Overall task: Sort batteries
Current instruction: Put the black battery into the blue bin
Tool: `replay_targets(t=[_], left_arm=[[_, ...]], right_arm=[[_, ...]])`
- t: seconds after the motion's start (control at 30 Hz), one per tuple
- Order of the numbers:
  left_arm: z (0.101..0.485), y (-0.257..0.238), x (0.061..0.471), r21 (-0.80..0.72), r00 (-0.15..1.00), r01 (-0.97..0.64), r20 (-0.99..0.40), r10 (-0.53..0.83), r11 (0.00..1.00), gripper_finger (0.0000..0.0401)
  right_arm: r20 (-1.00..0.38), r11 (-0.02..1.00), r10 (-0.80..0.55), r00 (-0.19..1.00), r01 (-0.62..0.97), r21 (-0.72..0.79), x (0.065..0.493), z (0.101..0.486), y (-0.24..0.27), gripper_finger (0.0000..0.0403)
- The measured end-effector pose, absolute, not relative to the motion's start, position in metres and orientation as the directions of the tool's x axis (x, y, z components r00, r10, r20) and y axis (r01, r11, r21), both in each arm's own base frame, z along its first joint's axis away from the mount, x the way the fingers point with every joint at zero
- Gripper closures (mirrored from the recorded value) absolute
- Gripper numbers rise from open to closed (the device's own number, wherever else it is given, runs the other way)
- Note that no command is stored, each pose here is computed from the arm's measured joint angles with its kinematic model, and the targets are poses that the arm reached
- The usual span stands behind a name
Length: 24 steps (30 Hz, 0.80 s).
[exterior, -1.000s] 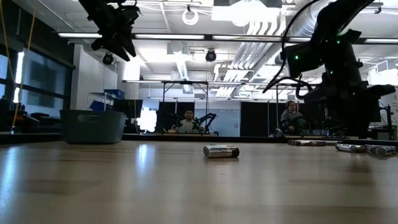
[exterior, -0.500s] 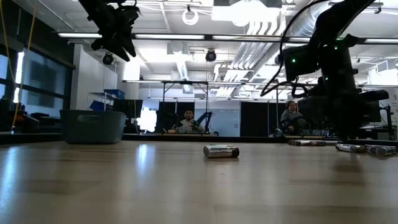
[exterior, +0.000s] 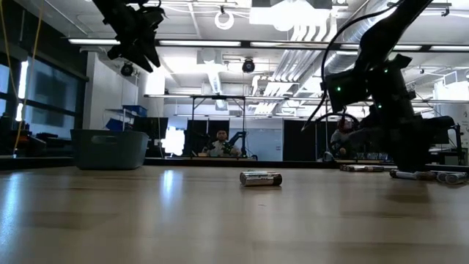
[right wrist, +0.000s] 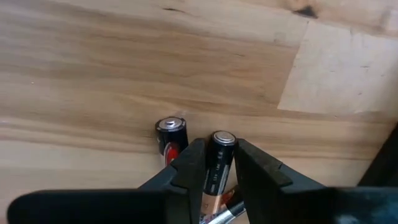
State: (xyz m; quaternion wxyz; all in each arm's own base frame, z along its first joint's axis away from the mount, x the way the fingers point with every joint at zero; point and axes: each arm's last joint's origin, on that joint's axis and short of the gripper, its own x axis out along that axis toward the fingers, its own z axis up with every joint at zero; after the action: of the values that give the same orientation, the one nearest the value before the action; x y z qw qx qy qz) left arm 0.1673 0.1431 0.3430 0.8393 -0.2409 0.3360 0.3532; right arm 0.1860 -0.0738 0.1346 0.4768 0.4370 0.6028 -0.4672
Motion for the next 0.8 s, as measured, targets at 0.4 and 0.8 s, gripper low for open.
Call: replay_targets(t=[0.4, 0.8], left_arm=[[0.343, 0.143, 0.167, -0.159, 0.524, -0.750, -0.735, 0.430, 0.642, 0.0259], [0.351, 0.139, 0.182, -0.245, 0.733, -0.505, -0.628, 0.261, 0.828, 0.0259]], right_arm=[[-0.990, 0.247, 0.071, -0.121, 0.964, -0.100, 0.191, 0.138, -0.075, 0.0383], [-0.782, 0.329, -0.343, 0.520, 0.846, 0.419, 0.220, 0.261, -0.079, 0.0387]])
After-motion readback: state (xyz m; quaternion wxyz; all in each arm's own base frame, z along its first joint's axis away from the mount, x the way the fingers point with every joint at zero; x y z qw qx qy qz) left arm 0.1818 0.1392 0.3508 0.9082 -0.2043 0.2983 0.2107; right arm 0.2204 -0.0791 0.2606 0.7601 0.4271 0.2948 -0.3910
